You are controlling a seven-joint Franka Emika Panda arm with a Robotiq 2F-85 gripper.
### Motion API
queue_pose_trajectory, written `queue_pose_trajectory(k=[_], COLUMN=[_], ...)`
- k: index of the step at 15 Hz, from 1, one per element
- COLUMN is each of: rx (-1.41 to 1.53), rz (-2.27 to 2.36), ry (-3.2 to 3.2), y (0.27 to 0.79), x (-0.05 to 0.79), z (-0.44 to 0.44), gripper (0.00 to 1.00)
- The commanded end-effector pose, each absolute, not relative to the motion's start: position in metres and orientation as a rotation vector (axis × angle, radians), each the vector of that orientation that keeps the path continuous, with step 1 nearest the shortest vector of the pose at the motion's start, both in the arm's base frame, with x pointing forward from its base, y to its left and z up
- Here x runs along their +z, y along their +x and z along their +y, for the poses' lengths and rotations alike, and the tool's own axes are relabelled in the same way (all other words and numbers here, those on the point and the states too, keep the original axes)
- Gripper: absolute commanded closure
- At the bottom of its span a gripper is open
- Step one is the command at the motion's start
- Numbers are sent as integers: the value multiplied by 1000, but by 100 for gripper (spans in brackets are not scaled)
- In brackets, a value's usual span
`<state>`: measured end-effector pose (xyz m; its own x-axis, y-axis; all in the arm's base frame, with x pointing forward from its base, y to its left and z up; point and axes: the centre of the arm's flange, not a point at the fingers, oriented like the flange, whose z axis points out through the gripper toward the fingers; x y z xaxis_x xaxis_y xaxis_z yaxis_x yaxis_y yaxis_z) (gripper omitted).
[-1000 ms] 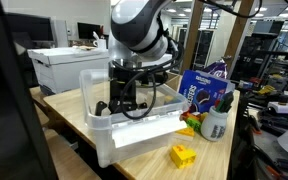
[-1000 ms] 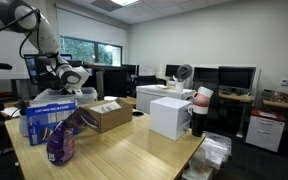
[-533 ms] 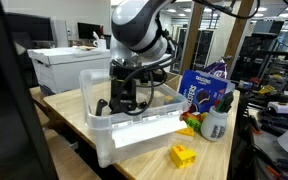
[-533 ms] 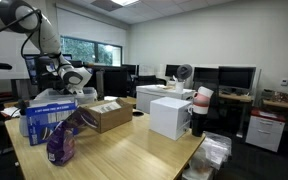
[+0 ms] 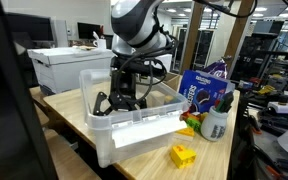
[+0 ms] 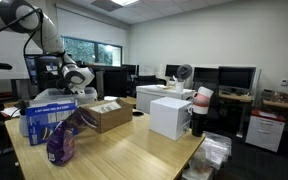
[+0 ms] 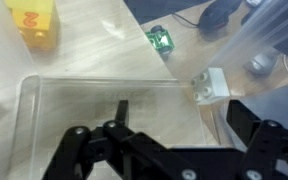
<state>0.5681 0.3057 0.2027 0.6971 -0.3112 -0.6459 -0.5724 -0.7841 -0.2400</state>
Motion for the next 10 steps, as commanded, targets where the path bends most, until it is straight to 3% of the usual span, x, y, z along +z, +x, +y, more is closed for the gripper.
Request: queue_pose_trajectory(k=[1,10], rx=[909,1046], rz=[623,547], ry=[-2412,-2360], y=[568,555], x=[203,187], z=[305,327], gripper=[0,0])
